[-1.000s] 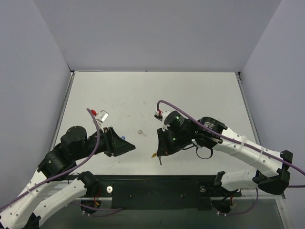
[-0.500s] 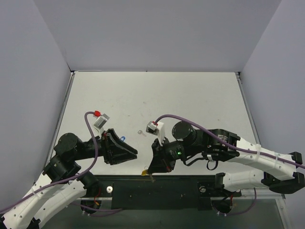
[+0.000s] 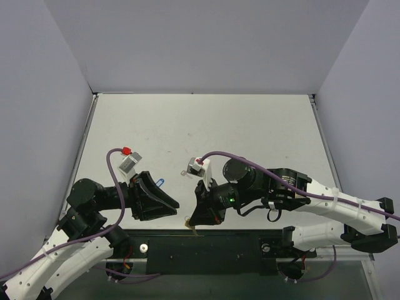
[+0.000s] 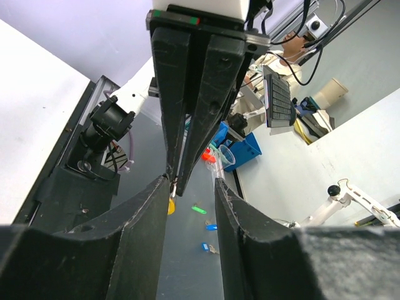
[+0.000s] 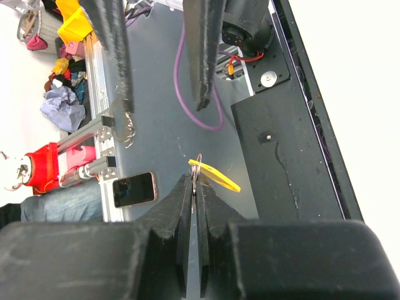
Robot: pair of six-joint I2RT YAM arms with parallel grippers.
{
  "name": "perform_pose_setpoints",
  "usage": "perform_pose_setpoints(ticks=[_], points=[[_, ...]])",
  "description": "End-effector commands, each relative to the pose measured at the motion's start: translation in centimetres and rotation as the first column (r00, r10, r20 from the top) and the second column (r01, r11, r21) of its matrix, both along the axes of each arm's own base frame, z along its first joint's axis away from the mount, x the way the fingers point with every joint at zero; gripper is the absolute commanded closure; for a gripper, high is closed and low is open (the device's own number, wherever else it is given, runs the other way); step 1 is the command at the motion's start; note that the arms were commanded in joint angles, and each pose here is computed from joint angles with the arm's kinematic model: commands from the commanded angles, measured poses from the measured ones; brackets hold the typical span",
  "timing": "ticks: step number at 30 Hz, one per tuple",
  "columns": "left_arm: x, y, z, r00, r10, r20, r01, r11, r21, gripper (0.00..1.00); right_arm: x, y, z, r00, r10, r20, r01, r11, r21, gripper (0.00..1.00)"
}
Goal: Remove the keys from the keyring
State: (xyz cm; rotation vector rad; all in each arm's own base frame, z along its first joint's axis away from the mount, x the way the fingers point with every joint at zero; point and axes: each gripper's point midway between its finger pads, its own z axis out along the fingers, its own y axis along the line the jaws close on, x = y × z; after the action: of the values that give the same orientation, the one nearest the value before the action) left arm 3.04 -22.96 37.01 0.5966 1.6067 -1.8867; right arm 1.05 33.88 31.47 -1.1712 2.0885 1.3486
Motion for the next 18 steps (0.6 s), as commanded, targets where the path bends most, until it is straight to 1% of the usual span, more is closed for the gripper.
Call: perform_pose_setpoints(ticks=[1,4,18], points=[[-0.2,0.1,0.9,1.000,-0.005,0.031,0.006,0.999,-0.032,0.56,0.1,0.6,3.4,0.998,0.024,0.056,-0.030,0.994,0.106,1.00],[0.0,-0.1,1.0,1.000,0.000,0.025,0.001,0.999,-0.033,0.59,0.3,0.8,3.8,0.998,0.023,0.063,-0.030,0.993,0.114,1.00],[0.0,-0.2,0.6,1.000,-0.011,0.013,0.011,1.000,-0.028,0.64,1.0,1.4,4.5,0.997,0.009,0.080,-0.020,0.991,0.134,1.00]])
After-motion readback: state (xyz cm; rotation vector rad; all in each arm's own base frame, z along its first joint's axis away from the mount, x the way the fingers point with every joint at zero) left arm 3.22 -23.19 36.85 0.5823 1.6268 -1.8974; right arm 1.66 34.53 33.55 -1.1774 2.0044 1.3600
